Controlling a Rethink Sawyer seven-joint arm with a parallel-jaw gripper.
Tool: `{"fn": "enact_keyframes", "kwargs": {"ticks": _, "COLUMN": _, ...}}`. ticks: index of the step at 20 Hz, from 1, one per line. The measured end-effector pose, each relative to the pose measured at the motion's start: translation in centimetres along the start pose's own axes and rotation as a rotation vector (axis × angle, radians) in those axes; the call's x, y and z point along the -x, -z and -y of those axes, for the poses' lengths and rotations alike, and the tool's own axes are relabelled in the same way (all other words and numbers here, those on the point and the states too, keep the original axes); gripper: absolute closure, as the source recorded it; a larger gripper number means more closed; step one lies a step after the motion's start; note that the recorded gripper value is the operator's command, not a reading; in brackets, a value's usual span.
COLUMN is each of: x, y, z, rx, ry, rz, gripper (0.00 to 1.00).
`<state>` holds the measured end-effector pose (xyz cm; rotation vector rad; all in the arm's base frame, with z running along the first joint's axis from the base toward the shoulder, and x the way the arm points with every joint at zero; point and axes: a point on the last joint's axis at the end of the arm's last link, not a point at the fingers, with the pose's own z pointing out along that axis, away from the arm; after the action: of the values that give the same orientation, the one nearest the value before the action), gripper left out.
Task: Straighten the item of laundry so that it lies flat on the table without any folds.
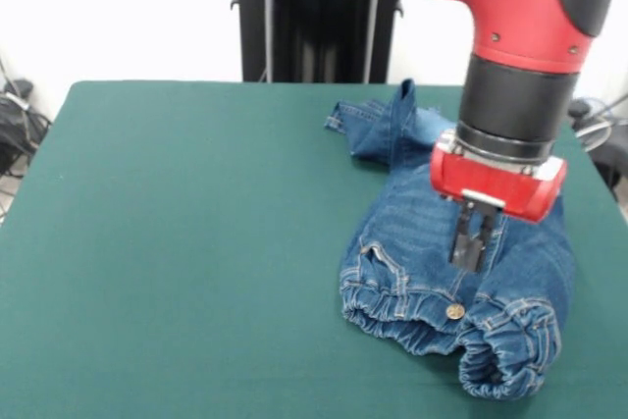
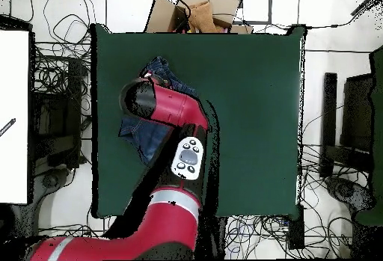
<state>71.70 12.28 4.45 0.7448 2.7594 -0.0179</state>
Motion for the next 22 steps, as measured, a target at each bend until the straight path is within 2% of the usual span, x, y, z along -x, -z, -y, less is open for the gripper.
{"fn": "enact_keyframes", "kwargs": {"ticks": 4, "x": 0.4, "y": 0.0, "z": 0.8, "rx": 0.013, "ry": -0.013, "rz": 0.012, "gripper": 1.00}}
{"fn": "enact_keyframes", "kwargs": {"ticks": 8, "x": -0.5, "y": -0.2, "z": 0.8, "rx": 0.022, "ry": -0.003, "rz": -0.004, "gripper": 1.00}}
{"fn": "enact_keyframes", "kwargs": {"ticks": 22, "x": -5.8, "y": 0.9, "z": -4.7, "rx": 0.048, "ry": 0.112, "rz": -0.013, "gripper": 1.00}}
